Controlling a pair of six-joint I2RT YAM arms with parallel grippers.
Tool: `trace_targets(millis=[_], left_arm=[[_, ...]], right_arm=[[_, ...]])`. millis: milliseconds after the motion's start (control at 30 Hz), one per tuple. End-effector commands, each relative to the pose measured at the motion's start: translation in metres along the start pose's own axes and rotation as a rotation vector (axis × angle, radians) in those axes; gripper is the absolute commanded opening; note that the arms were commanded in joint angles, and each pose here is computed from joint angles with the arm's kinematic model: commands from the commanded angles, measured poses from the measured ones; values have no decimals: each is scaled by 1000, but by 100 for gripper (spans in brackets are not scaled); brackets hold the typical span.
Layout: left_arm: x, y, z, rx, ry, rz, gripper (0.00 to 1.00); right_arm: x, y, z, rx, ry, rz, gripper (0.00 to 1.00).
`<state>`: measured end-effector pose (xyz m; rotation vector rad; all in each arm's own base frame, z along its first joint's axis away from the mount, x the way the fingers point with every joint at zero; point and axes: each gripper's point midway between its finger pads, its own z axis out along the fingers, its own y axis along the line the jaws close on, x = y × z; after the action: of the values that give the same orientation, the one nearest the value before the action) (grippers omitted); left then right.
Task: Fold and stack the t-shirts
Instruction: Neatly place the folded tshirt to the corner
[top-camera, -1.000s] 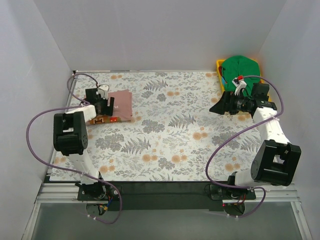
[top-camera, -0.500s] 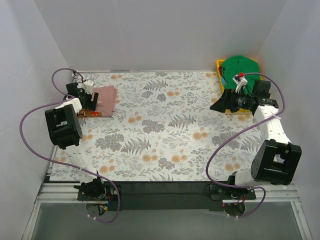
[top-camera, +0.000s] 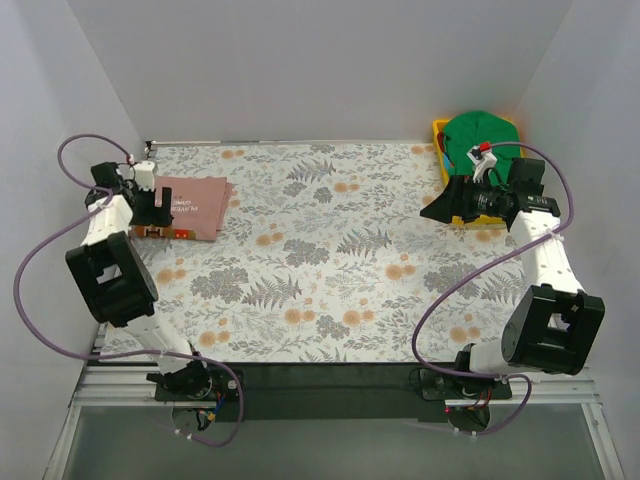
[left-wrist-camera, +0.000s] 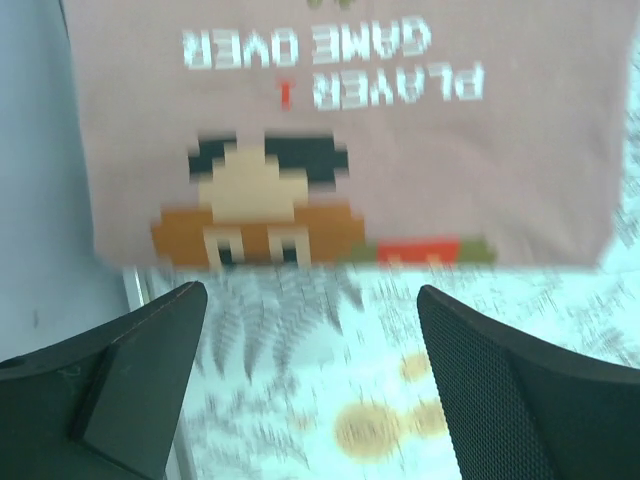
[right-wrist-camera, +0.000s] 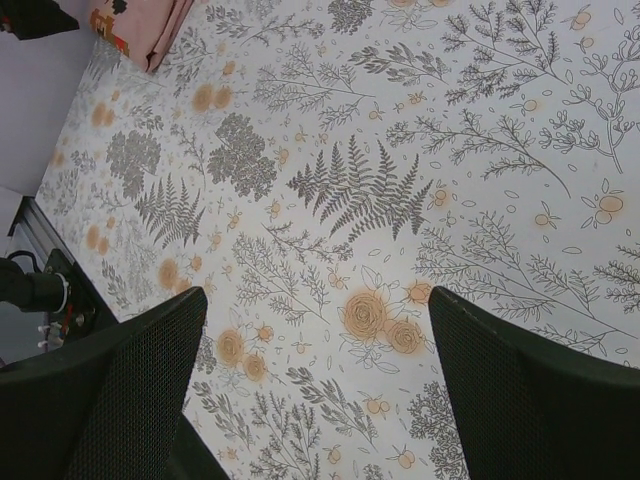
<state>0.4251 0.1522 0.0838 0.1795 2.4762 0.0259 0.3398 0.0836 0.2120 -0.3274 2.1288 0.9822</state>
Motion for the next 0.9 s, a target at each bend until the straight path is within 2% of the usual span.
trace_targets(millis=[0, 133, 333, 567, 700, 867], left_arm=[[32, -41, -48, 121, 46, -71, 86], [68, -68, -48, 165, 75, -122, 88], [94, -77, -21, 187, 117, -213, 91], [96, -54, 24, 118, 134, -261, 91], [87, -35, 48, 74, 134, -281, 91], [72, -31, 70, 64, 133, -282, 91]], right_arm=[[-19, 18, -11, -25, -46, -43, 98], [-14, 18, -11, -16, -44, -41, 98], [-12, 17, -11, -6, -41, -38, 98], [-2, 12, -9, -3, -25, -22, 98], [4, 7, -5, -1, -11, -9, 98], [11, 1, -1, -7, 7, 13, 98]])
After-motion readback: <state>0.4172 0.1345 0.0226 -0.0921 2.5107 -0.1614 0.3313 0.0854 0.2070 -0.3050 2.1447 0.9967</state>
